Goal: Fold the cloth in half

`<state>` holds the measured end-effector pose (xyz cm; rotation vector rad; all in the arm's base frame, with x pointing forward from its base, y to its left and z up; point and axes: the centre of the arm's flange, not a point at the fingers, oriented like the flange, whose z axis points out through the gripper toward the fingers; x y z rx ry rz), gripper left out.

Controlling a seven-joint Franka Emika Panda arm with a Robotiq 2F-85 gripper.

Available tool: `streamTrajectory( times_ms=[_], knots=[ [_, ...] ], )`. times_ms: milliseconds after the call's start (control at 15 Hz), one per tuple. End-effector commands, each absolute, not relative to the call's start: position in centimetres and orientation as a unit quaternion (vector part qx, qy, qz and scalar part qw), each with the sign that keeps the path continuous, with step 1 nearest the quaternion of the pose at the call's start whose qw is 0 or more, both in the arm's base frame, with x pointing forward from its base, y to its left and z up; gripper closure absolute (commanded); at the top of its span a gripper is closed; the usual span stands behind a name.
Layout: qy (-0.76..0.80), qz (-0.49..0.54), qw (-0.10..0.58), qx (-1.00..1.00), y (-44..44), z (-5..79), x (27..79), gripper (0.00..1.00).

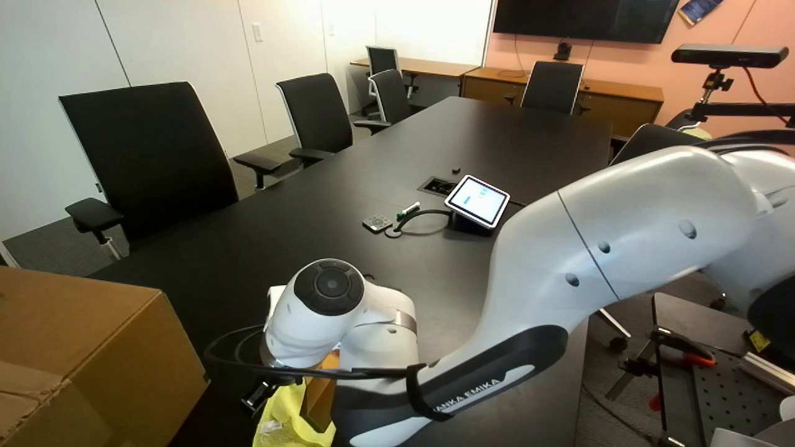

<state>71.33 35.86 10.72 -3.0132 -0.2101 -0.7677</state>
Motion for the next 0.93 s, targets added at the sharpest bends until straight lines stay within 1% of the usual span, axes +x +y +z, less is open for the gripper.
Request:
streamTrajectory(
  times_ms=[0, 333, 400, 533, 867],
  knots=[
    [-0.081, -0.191, -0.032, -0.978, 32.1, 15.2, 69.3, 0.00],
    [-0.091, -0.056, -0.069, -0.992, 27.7, 20.8, 66.7, 0.00],
    [-0.080, -0.029, -0.085, -0.993, 27.0, 22.0, 65.9, 0.00],
    [-0.071, -0.006, -0.091, -0.993, 25.4, 24.7, 64.4, 0.00],
    [-0.062, 0.032, -0.069, -0.995, 21.9, 31.8, 60.2, 0.00]
  ],
)
